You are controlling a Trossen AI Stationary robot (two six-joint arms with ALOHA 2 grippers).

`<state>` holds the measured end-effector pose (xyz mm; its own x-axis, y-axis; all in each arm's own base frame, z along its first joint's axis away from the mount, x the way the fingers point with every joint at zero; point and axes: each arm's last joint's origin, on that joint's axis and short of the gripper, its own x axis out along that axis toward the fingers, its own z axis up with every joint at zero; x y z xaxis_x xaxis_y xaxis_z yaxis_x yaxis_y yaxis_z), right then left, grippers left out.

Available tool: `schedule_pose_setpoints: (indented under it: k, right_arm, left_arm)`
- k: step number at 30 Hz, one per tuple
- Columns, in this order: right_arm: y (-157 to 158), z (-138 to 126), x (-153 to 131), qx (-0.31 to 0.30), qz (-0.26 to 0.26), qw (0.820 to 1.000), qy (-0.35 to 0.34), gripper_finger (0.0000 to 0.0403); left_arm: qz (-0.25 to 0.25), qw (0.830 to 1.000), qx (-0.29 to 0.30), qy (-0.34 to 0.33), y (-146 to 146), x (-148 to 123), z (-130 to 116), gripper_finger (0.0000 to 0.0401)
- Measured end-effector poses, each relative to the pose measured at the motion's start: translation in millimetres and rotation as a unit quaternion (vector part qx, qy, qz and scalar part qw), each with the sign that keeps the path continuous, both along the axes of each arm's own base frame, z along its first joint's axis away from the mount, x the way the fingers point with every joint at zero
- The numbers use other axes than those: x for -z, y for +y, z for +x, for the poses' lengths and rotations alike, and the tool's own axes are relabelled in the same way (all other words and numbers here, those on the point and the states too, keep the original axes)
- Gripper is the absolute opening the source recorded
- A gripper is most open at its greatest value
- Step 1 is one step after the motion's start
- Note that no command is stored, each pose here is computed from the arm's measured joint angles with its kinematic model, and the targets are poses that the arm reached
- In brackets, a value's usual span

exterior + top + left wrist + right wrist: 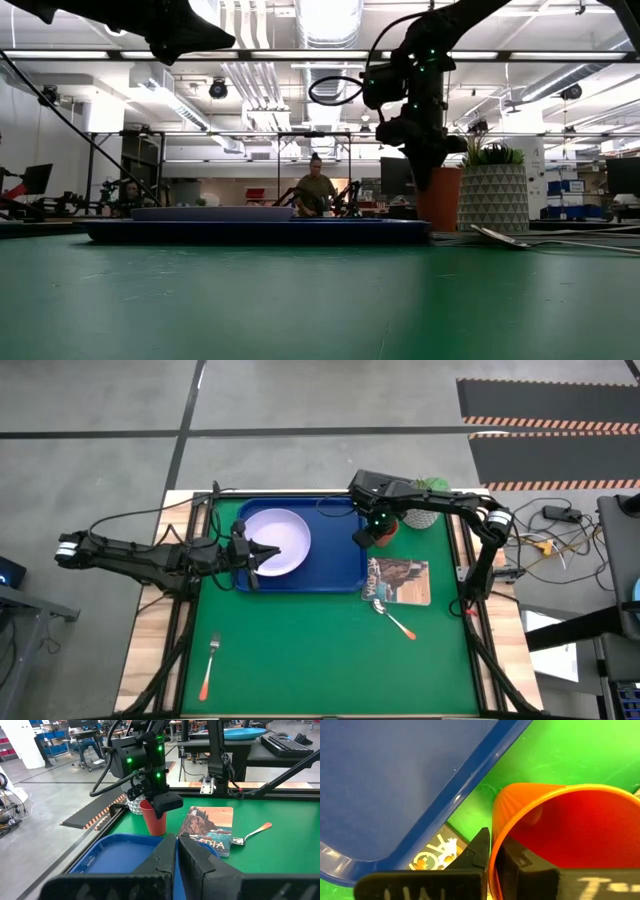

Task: Pick and place plate/cup/fork/spoon on tray
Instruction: Put the orange cup on the top right of the blue serving tray

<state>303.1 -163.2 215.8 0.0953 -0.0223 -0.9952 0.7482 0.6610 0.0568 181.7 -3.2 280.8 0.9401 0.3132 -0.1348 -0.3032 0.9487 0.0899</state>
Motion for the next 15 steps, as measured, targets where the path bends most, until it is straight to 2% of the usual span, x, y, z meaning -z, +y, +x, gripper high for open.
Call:
schedule_pose_setpoints:
  k: [5,15]
  right_arm:
    - [0.7,-1.0,-6.8,-0.002,0.007,1.0,0.009,0.0008]
    - [-2.7,5.3,-30.3,-0.007,-0.009,1.0,-0.017,0.0008]
  left_arm:
    - [0.0,1.0,0.0,0.0,0.0,0.0,0.0,0.0001]
    - [0.0,1.0,0.0,0.0,0.0,0.0,0.0,0.0001]
